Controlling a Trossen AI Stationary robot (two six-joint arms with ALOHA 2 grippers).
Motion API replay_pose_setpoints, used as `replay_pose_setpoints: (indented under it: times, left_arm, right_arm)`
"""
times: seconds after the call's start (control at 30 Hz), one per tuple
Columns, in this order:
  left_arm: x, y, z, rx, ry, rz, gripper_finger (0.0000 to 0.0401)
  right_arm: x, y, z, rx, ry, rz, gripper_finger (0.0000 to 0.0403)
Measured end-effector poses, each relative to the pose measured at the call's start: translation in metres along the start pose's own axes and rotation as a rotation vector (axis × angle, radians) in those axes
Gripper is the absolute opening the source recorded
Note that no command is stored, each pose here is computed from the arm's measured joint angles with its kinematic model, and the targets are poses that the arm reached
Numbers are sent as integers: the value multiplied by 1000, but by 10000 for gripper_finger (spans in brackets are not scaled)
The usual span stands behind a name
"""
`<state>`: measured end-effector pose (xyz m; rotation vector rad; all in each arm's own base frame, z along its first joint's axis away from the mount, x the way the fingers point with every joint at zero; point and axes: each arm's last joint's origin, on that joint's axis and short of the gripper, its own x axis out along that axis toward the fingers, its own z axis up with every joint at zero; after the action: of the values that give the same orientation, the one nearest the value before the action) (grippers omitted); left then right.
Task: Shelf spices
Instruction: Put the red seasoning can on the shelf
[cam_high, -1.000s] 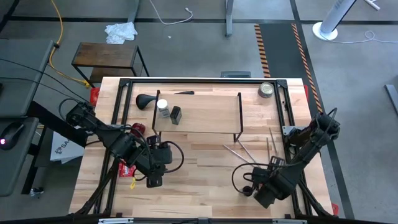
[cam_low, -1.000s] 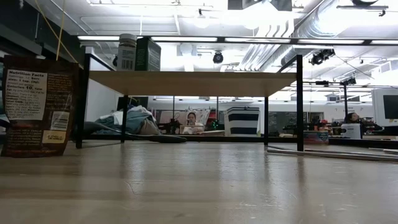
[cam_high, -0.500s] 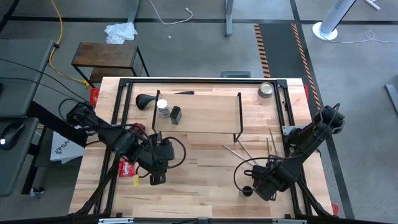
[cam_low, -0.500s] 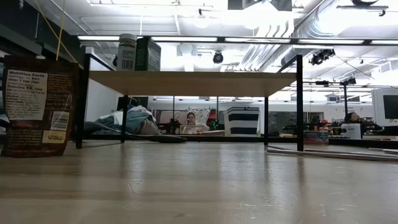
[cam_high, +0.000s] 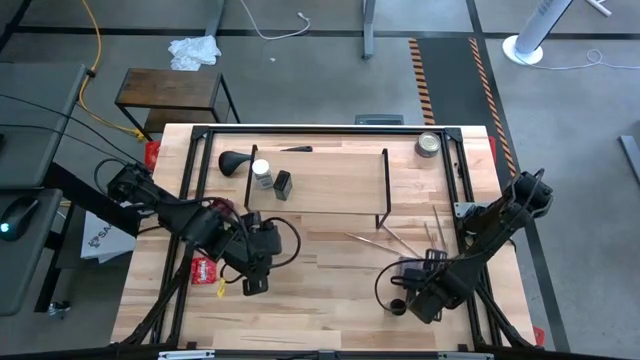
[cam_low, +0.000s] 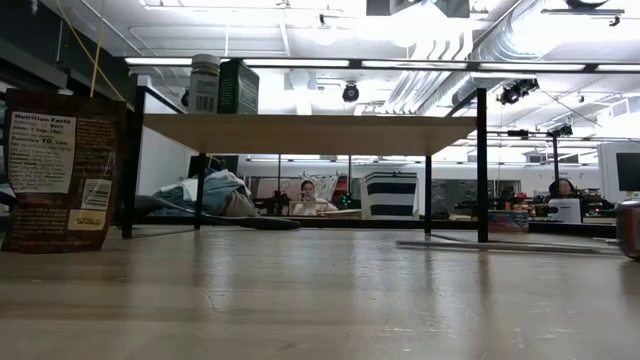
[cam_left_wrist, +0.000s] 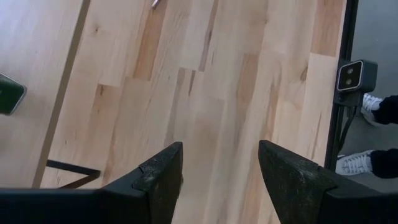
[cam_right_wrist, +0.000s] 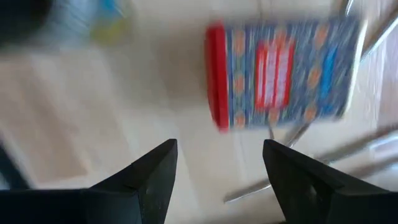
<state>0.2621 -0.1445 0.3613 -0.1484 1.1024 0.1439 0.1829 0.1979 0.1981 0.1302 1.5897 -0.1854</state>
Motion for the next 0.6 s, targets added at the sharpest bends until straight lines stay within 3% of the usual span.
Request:
replay_pose_setpoints:
  times: [0.17, 0.37, 0.6]
  left_arm:
    - [0, 0, 0, -1, -1, 2, 204]
    - [0, 1, 1, 9, -10, 16, 204]
    - [0, 3, 2, 6, -39, 52, 204]
  right_arm:
    - [4, 0, 0, 39, 42, 32, 233]
    - [-29, 1, 5, 62, -145, 34, 233]
    - [-24, -5, 12, 76, -172, 41, 233]
